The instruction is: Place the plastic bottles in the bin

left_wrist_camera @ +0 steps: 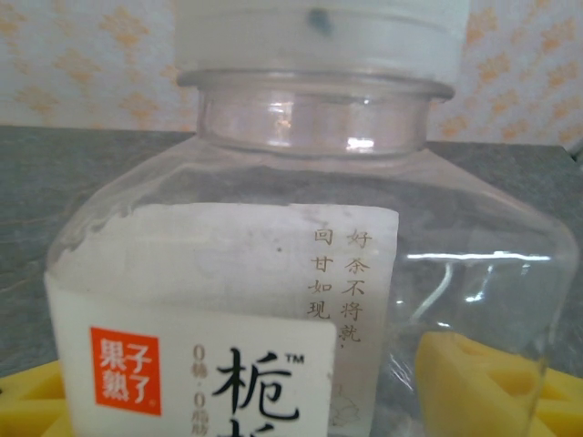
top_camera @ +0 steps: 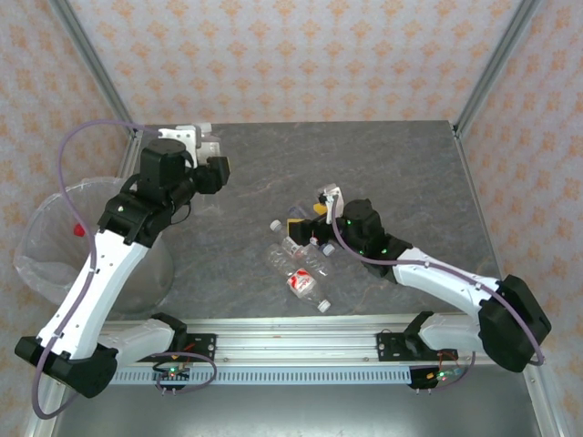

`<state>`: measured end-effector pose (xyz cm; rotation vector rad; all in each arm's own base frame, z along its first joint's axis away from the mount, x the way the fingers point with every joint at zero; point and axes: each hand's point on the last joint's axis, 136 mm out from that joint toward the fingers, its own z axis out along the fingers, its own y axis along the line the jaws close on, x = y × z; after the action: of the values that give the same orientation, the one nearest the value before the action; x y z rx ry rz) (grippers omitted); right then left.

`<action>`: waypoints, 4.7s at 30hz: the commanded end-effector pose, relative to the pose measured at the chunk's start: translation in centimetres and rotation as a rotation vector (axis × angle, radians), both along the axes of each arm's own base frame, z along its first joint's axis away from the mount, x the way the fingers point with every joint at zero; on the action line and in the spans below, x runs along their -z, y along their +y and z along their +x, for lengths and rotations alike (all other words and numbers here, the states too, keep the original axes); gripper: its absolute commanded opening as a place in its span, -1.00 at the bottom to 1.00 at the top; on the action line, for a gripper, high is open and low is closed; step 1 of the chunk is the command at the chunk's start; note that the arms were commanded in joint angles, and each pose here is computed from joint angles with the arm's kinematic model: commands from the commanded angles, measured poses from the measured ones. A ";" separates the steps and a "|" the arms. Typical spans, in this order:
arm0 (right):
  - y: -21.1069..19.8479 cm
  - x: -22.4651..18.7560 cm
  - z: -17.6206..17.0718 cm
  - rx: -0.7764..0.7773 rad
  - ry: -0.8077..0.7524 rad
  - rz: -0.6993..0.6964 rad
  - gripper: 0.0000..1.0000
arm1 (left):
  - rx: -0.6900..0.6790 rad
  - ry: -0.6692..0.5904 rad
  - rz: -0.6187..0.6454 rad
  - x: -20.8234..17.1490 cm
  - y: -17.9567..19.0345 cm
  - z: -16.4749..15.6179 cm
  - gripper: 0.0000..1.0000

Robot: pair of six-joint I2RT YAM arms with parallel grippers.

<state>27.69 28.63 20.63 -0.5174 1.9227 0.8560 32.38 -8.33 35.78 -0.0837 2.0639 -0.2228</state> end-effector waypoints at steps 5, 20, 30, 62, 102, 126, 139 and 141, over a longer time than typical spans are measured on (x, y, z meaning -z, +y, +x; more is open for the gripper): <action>0.5 -2.1 0.7 -0.001 -0.045 0.035 0.98 | -0.386 -0.053 0.106 -3.4 7.8 -2.8 -1.00; 0.7 -1.6 1.1 0.005 -0.034 0.012 0.98 | -0.817 -0.169 0.273 -7.5 15.8 -8.1 -1.00; 0.6 -1.1 1.1 0.009 -0.023 0.000 0.98 | -1.008 -0.141 0.329 -6.3 19.2 -10.6 -1.00; 0.5 -0.6 1.1 0.012 -0.008 -0.016 0.98 | -1.377 0.041 0.056 3.2 26.5 -16.4 0.54; -7.7 8.0 -2.0 0.312 0.331 -0.262 0.92 | -0.172 -0.114 -0.456 -1.1 9.3 -5.0 1.00; -4.9 13.3 3.9 0.224 0.643 -0.391 0.56 | 0.098 -0.037 -0.419 0.2 3.3 -3.8 1.00; -5.1 15.9 6.4 0.287 0.729 -0.539 0.50 | 0.083 -0.010 -0.384 1.0 3.6 -4.1 1.00; -5.8 16.2 6.7 0.325 0.718 -0.569 0.50 | 0.081 -0.007 -0.380 1.2 3.7 -4.2 1.00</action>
<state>34.26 24.44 4.84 -0.2196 2.8104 0.3987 28.63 -4.62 35.05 -0.2553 1.9804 -0.6887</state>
